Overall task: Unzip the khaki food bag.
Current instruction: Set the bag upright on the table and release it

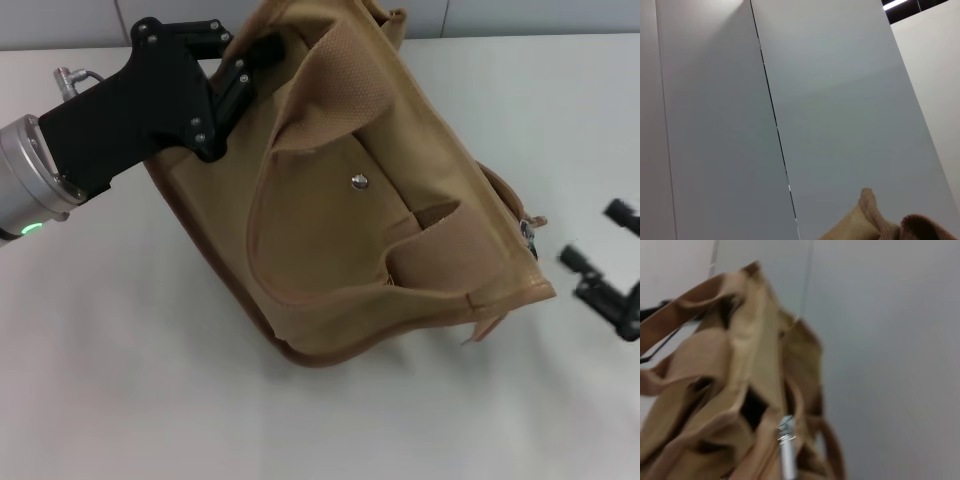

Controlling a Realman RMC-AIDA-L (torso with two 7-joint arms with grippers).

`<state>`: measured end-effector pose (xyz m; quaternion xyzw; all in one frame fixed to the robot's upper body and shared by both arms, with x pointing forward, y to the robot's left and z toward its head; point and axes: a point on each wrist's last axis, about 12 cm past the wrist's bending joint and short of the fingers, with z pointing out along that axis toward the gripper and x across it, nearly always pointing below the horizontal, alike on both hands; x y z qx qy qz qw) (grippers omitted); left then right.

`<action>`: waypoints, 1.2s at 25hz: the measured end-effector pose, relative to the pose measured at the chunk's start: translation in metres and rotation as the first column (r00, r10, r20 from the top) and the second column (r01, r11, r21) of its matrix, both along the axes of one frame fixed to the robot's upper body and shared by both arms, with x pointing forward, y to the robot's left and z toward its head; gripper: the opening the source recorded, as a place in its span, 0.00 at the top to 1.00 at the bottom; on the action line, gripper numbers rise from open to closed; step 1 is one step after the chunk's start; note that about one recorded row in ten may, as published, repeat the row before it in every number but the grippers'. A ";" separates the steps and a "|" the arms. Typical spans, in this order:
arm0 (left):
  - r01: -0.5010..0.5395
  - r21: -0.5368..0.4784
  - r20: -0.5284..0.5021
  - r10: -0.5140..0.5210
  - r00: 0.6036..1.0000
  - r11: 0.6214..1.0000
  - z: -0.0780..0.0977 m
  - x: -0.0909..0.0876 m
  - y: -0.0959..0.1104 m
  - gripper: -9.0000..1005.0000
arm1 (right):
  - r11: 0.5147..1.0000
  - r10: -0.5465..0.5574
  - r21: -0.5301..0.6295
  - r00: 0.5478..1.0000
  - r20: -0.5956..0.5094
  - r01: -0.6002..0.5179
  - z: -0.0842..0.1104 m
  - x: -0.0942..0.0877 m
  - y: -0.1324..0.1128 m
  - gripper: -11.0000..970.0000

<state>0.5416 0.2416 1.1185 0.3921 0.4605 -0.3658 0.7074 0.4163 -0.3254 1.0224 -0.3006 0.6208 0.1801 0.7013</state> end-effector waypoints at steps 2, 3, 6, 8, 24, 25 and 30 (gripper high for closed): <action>0.002 0.000 0.000 -0.002 1.000 1.000 0.000 0.000 0.000 0.83 | 0.999 0.040 -0.022 0.999 -0.019 -0.041 -0.002 0.007 0.006 0.44; 0.003 0.000 0.000 -0.003 1.000 1.000 0.000 0.000 -0.001 0.83 | 0.998 0.058 -0.032 0.998 -0.026 -0.058 -0.002 0.012 0.009 0.40; 0.008 0.000 -0.001 -0.008 1.000 1.000 0.000 0.000 -0.002 0.83 | 0.995 0.087 -0.049 0.996 -0.033 -0.088 -0.002 0.033 0.024 0.33; 0.011 -0.002 -0.006 -0.011 1.000 1.000 -0.001 0.000 -0.003 0.83 | 0.994 0.094 -0.052 0.995 -0.030 -0.095 -0.002 0.038 0.028 0.29; 0.005 -0.029 -0.044 -0.006 0.999 1.000 -0.017 -0.014 -0.005 0.82 | 0.979 0.135 -0.162 0.987 0.085 -0.121 0.008 0.081 0.059 0.51; 0.002 -0.032 -0.048 -0.004 0.999 1.000 -0.020 -0.015 -0.006 0.81 | 0.985 0.103 -0.146 0.990 0.099 -0.088 0.011 0.084 0.056 0.56; -0.017 -0.045 -0.088 0.013 0.996 0.999 -0.035 -0.026 -0.011 0.81 | 0.990 0.073 -0.129 0.991 0.115 -0.058 0.015 0.090 0.055 0.76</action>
